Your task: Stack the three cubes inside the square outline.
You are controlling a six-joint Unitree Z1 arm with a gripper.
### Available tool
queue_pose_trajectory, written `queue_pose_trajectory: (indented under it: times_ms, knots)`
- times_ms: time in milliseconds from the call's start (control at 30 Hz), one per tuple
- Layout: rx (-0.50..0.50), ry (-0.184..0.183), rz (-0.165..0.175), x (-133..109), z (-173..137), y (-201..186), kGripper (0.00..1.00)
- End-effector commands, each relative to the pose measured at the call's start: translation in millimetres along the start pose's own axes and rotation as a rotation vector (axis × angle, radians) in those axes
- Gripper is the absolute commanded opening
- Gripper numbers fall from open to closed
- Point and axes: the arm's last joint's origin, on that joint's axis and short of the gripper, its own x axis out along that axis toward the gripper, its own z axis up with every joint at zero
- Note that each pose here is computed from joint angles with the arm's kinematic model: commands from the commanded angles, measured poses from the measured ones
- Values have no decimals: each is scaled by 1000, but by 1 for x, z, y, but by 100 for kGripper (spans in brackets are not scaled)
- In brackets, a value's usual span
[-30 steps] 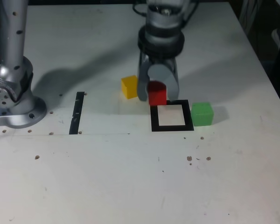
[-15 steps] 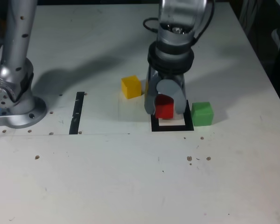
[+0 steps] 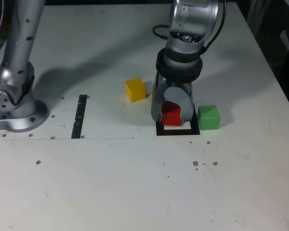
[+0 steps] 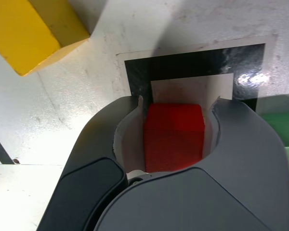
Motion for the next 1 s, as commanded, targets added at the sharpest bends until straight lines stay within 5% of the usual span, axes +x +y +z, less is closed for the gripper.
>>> queue_pose_trajectory:
  times_ms: [0,200,367,733,967]
  knots:
    - [7,0,1,2,4,0,45]
    - [18,0,0,5,8,1,78]
    - [17,1,16,-2,6,4,93]
    - [-53,14,77,-67,-63,20,99]
    - [-273,55,32,-37,-116,54,99]
